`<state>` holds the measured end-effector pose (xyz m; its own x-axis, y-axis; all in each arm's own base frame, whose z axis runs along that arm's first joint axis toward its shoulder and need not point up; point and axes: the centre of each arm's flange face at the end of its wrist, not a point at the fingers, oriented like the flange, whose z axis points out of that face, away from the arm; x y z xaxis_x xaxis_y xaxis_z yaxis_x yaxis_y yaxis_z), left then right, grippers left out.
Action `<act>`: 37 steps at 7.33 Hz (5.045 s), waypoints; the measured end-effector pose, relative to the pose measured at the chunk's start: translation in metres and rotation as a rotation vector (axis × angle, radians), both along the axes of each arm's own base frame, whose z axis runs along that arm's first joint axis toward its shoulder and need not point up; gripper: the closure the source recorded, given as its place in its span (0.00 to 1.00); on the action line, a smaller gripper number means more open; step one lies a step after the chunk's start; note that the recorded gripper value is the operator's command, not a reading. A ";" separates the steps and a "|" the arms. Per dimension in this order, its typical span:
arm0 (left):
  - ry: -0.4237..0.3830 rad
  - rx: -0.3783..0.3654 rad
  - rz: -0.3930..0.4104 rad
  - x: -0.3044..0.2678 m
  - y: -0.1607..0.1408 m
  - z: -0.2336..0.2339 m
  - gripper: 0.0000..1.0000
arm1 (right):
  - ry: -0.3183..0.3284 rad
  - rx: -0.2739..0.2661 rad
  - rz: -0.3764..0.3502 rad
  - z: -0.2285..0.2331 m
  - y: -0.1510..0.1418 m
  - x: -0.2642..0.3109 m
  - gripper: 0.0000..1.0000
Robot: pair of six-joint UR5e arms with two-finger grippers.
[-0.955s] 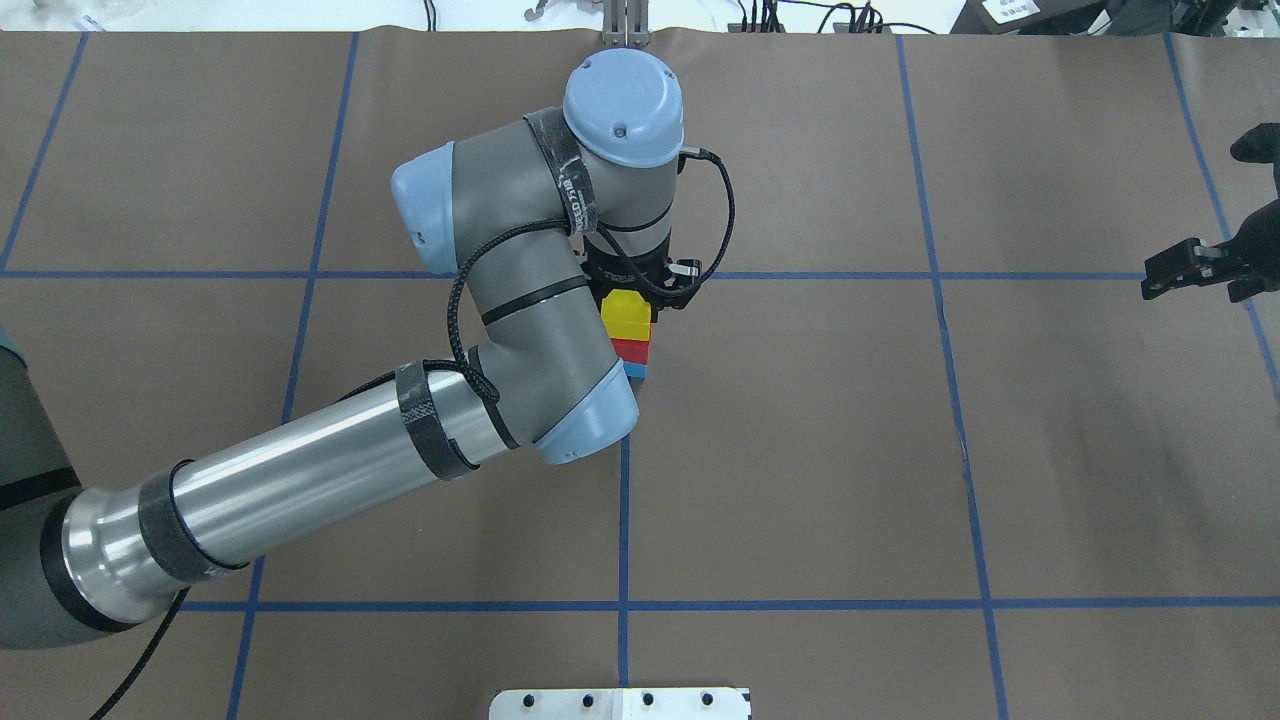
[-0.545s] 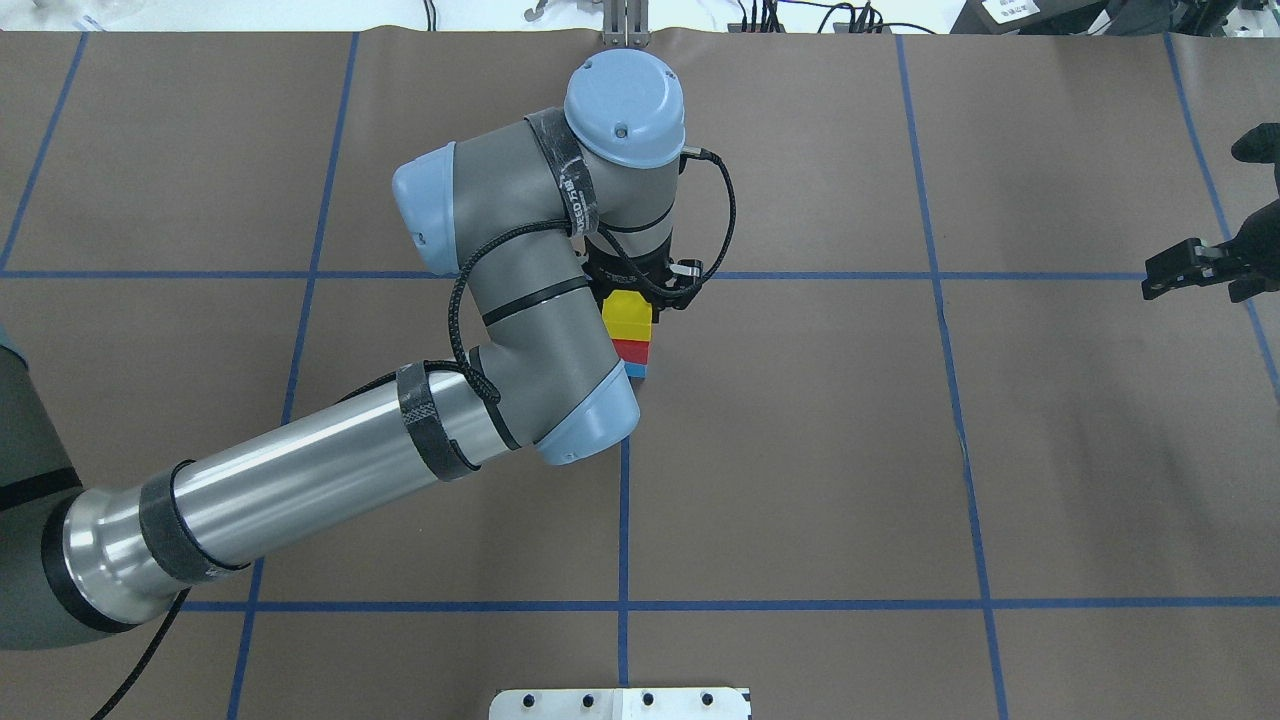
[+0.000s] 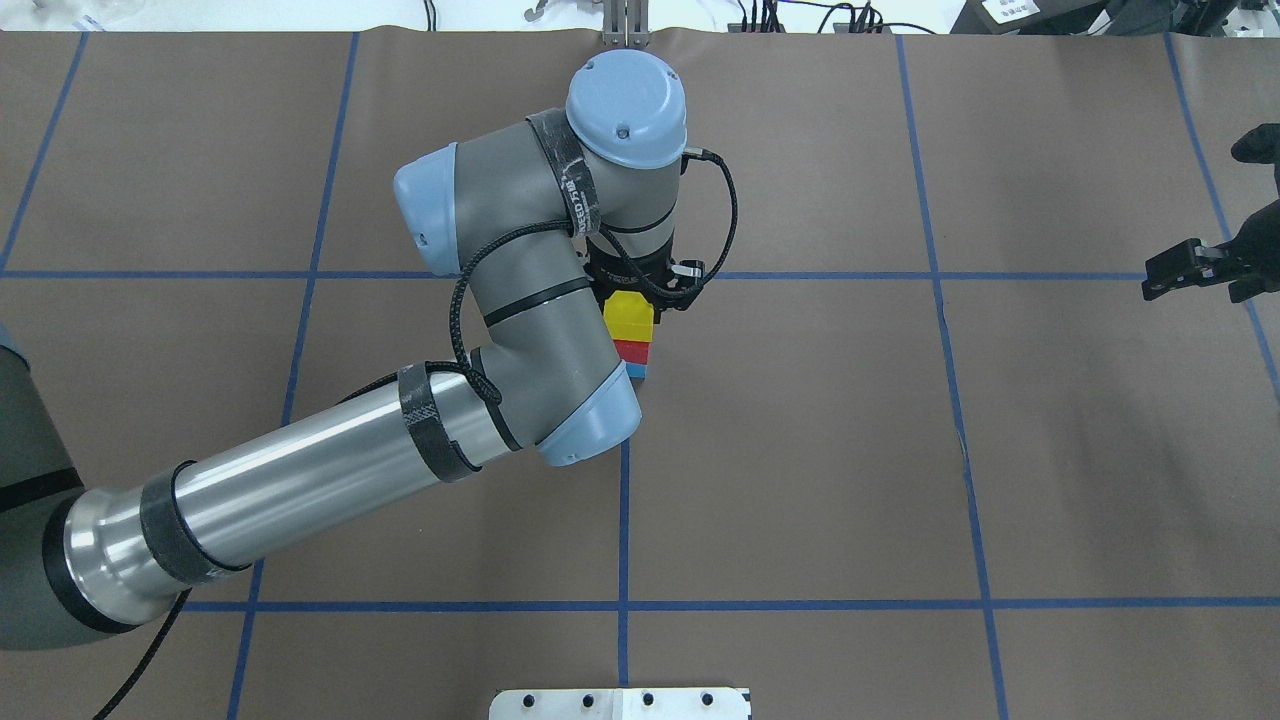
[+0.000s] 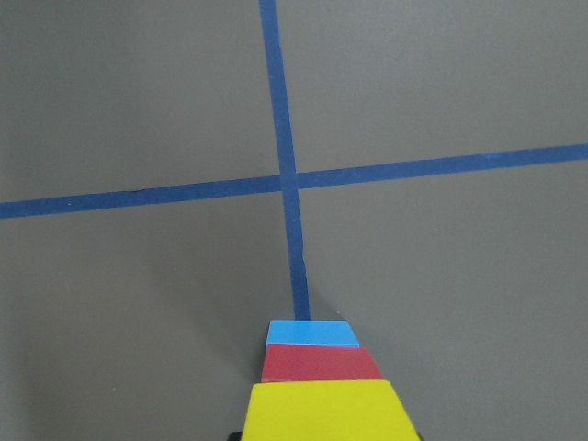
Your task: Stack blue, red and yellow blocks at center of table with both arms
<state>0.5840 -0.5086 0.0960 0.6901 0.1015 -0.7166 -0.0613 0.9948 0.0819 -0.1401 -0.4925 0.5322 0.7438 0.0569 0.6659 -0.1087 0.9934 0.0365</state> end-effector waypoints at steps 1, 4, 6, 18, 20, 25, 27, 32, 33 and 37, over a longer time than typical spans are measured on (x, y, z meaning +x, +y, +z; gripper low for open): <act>-0.001 -0.001 0.000 0.000 0.000 0.001 0.98 | 0.000 0.000 0.000 0.000 0.000 0.000 0.00; -0.002 -0.010 -0.005 0.002 0.002 0.001 0.77 | 0.000 0.000 0.000 0.000 0.000 0.000 0.00; -0.002 -0.014 -0.007 0.003 0.003 0.001 0.30 | 0.000 0.001 -0.001 0.000 0.000 0.000 0.00; -0.015 0.110 -0.025 -0.264 0.070 0.110 0.01 | -0.129 -0.004 0.036 0.007 -0.012 0.084 0.00; -0.095 0.170 0.062 -0.393 0.020 0.209 0.01 | -0.190 0.014 0.068 -0.010 -0.008 0.112 0.00; -0.066 0.077 0.123 -0.602 -0.047 0.405 0.01 | -0.172 -0.021 0.088 0.014 0.018 0.129 0.00; -0.026 -0.002 0.082 -0.633 -0.052 0.447 0.01 | -0.142 0.009 0.038 0.025 0.016 0.132 0.00; -0.008 0.002 0.057 -0.648 -0.030 0.507 0.00 | -0.108 -0.025 0.044 0.019 -0.004 0.144 0.00; -0.009 -0.001 0.048 -0.653 -0.026 0.509 0.00 | -0.091 -0.033 0.054 0.024 -0.003 0.147 0.00; -0.008 0.028 0.037 -0.656 -0.021 0.494 0.00 | -0.091 -0.040 0.057 0.032 -0.004 0.147 0.00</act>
